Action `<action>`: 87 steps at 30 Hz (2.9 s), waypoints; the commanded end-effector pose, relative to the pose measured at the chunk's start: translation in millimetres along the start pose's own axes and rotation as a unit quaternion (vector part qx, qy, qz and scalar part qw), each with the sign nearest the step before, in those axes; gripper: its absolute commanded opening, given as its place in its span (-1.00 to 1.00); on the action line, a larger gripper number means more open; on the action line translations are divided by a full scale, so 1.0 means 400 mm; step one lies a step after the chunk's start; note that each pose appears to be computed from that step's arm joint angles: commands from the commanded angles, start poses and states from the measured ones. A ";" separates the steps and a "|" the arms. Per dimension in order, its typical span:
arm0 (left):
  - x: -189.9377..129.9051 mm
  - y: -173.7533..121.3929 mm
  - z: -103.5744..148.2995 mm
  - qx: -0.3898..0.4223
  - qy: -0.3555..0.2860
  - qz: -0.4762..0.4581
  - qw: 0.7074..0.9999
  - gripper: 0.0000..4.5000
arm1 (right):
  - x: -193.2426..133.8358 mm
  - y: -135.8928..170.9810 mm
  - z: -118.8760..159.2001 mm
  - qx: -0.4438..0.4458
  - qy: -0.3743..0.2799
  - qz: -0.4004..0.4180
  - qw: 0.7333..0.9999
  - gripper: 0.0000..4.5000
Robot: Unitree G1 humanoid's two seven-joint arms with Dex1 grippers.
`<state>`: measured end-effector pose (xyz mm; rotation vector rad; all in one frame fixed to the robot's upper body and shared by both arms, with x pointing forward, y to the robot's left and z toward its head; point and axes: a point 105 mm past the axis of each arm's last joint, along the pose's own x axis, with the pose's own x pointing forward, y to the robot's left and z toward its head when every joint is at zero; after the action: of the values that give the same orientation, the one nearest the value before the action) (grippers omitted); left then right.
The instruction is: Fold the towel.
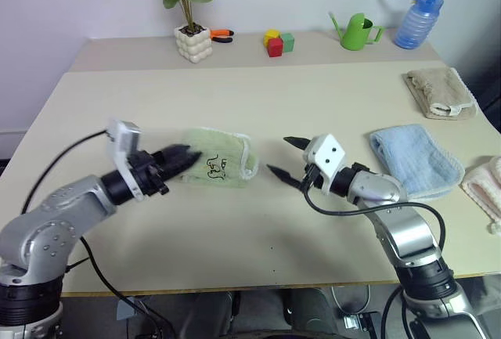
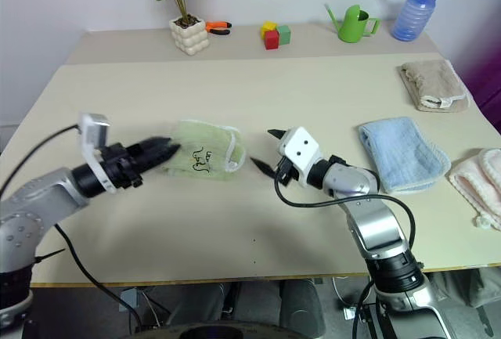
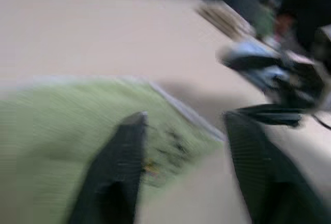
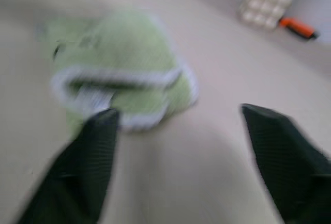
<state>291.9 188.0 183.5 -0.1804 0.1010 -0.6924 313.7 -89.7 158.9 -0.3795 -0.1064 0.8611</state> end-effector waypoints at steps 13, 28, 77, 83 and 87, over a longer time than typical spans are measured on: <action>0.143 0.041 -0.154 0.108 0.077 0.079 0.988 -0.74 | 0.188 0.137 -0.038 0.015 0.079 0.102 0.992 -0.98; 0.074 0.102 -0.071 0.044 0.000 0.116 0.992 -0.50 | 0.140 0.068 -0.055 0.001 0.085 0.042 0.995 -0.74; -0.305 0.420 -0.131 -0.232 -0.187 0.596 0.746 -0.99 | 0.024 0.069 -0.005 -0.053 0.019 0.086 0.995 1.00; -0.345 0.374 -0.123 -0.262 -0.231 0.584 0.733 -0.13 | 0.029 0.074 -0.015 -0.053 0.020 0.097 0.994 1.00; -0.396 0.360 -0.093 -0.241 -0.268 0.596 0.718 0.31 | 0.038 0.071 -0.016 -0.053 0.016 0.102 0.993 1.00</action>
<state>268.3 379.5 99.3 -0.7586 -0.0538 0.7008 305.7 -70.6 128.8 -0.5004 -0.0202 1.0312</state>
